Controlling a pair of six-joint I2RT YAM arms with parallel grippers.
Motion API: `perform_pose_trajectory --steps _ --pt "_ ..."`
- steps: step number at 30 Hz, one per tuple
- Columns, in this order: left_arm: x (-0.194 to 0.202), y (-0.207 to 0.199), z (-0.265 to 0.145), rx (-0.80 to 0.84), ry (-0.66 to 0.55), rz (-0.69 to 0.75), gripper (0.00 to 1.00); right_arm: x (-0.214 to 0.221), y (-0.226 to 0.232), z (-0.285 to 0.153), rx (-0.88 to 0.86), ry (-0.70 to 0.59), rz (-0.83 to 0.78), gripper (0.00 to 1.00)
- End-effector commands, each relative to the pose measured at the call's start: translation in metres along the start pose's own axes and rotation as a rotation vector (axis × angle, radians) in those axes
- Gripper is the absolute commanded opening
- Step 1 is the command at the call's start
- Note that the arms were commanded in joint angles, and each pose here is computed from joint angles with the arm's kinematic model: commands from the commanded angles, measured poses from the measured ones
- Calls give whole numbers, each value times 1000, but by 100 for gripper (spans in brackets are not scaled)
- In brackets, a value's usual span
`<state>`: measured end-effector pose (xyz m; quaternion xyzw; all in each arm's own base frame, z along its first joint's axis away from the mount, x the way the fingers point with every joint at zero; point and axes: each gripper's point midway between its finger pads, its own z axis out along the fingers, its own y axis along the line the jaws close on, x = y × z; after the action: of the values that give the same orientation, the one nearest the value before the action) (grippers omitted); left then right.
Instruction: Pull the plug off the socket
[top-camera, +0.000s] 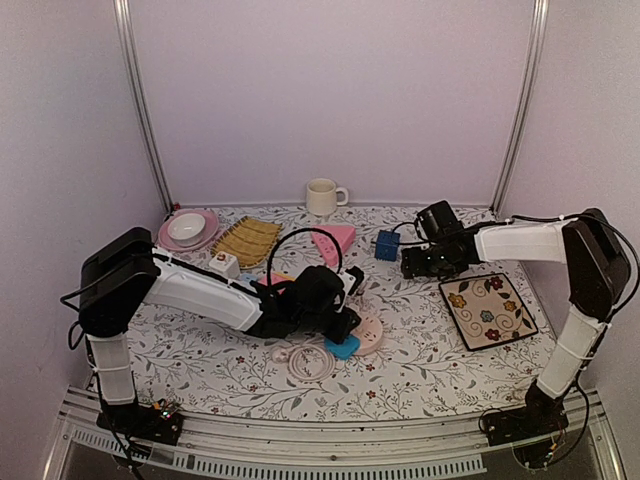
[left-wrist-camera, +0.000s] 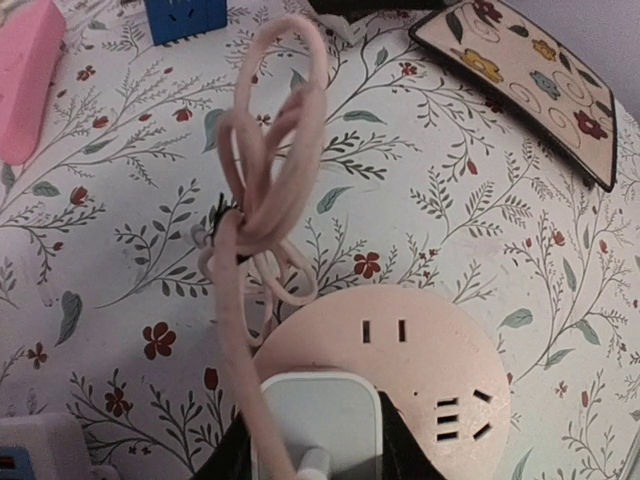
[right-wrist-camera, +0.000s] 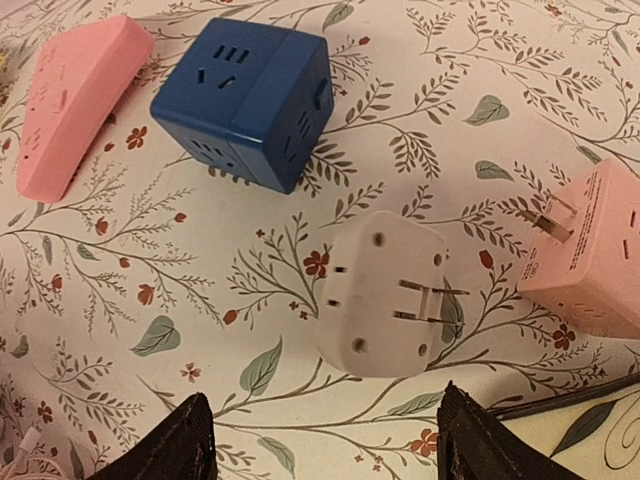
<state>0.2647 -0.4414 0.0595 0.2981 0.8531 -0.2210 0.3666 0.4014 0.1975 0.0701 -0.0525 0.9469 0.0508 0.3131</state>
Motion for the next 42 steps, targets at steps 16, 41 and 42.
perform_pose_trajectory --steps 16,41,42 --pt "-69 -15 -26 79 -224 -108 0 57 88 -93 -683 -14 175 91" --pt "-91 -41 -45 120 -378 -88 0 96 125 -94 -918 108 379 37" --pt "-91 -41 -45 120 -380 -87 0 97 125 -94 -916 108 383 30"
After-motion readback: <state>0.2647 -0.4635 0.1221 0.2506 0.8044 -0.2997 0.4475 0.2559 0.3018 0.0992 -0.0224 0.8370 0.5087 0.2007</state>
